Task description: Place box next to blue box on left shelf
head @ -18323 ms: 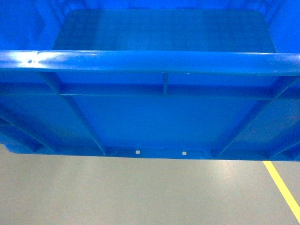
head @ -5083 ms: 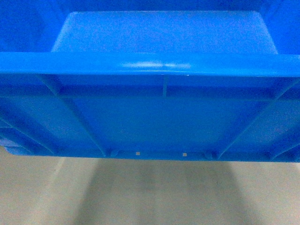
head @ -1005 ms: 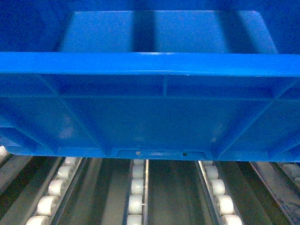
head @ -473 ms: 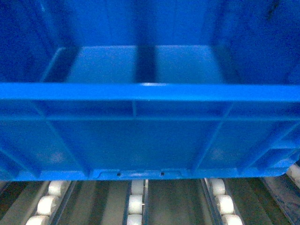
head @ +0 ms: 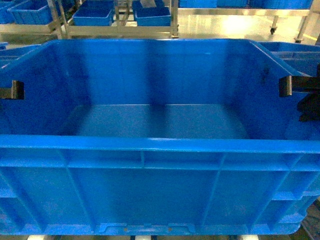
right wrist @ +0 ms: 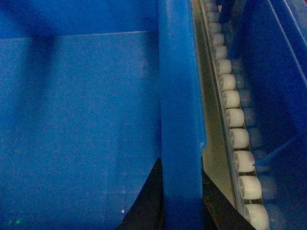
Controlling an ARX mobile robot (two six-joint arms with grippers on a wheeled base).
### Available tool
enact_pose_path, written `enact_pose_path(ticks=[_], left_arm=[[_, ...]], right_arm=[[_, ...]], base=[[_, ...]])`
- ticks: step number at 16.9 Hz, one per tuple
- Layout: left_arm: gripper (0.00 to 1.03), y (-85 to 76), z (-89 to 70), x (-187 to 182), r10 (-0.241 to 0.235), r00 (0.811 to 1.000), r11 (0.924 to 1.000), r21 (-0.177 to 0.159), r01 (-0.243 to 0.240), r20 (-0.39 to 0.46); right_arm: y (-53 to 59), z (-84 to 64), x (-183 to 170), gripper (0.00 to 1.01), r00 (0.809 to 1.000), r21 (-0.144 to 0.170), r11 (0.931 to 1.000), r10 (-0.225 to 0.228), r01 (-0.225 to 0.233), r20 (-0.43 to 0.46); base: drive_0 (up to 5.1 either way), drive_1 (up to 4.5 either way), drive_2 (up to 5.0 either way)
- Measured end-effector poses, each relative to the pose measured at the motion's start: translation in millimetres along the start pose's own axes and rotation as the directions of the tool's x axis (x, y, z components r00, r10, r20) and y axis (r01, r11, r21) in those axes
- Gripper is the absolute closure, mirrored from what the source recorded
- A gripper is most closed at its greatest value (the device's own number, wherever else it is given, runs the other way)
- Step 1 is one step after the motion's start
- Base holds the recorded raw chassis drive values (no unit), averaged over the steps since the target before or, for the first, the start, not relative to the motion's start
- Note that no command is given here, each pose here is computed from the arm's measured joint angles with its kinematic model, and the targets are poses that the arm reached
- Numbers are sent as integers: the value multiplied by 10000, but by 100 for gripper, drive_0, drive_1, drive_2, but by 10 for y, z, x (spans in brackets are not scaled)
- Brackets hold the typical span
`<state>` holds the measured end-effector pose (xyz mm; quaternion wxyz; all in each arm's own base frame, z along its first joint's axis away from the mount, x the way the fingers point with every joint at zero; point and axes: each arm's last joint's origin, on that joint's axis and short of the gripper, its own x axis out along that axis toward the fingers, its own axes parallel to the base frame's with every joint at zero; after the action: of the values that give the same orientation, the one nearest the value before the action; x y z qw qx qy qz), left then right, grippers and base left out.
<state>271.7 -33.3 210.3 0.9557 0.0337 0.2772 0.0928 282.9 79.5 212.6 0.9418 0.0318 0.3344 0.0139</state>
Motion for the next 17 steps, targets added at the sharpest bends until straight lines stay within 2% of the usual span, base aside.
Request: enact_pose_path(ticks=[3, 5, 6, 11, 12, 13, 15, 16, 17], left_arm=[[93, 24, -34, 9, 48, 9997, 10000, 19, -47, -234], [93, 42, -154, 26, 129, 9965, 9997, 199, -113, -821], [93, 46, -182, 30, 75, 9947, 9998, 203, -55, -1030], [93, 23, -203, 37, -44, 9970, 9999, 107, 52, -772], [76, -2, -242, 52, 861, 9951, 9963, 121, -856, -490], [67, -19, -235, 61, 1123, 9935, 9936, -48, -1124, -199], [47, 15, -97, 6, 1141, 9897, 9908, -823, -1070, 862], [36, 52, 1, -55, 1113, 9809, 9875, -1288, -911, 1597], [25, 68, 100, -133, 990, 9677, 9850, -1610, -622, 2318]], right_arm=[[2, -35, 5, 93, 9998, 43, 9999, 91, -91, -171], [1, -164, 25, 93, 9971, 53, 10000, 66, -62, -760], [14, -161, 21, 93, 9970, 0, 9999, 110, -110, -770], [33, -158, 17, 93, 9978, -14, 10000, -20, 19, -663], [67, -150, 9, 86, 9986, -91, 9999, 54, -58, -521], [103, -158, 2, 77, 9988, -341, 9994, 63, -80, -489], [112, -101, -35, 57, 9993, -361, 9987, 373, -370, 65], [99, -23, -85, 46, 9938, -106, 9983, 587, -580, 945], [76, 84, -189, 35, 9723, 301, 9961, 743, -830, 2214]], base=[[0, 0, 0], [0, 0, 0], [0, 0, 0], [0, 0, 0], [0, 0, 0], [0, 0, 0], [0, 0, 0], [0, 0, 0], [0, 0, 0]])
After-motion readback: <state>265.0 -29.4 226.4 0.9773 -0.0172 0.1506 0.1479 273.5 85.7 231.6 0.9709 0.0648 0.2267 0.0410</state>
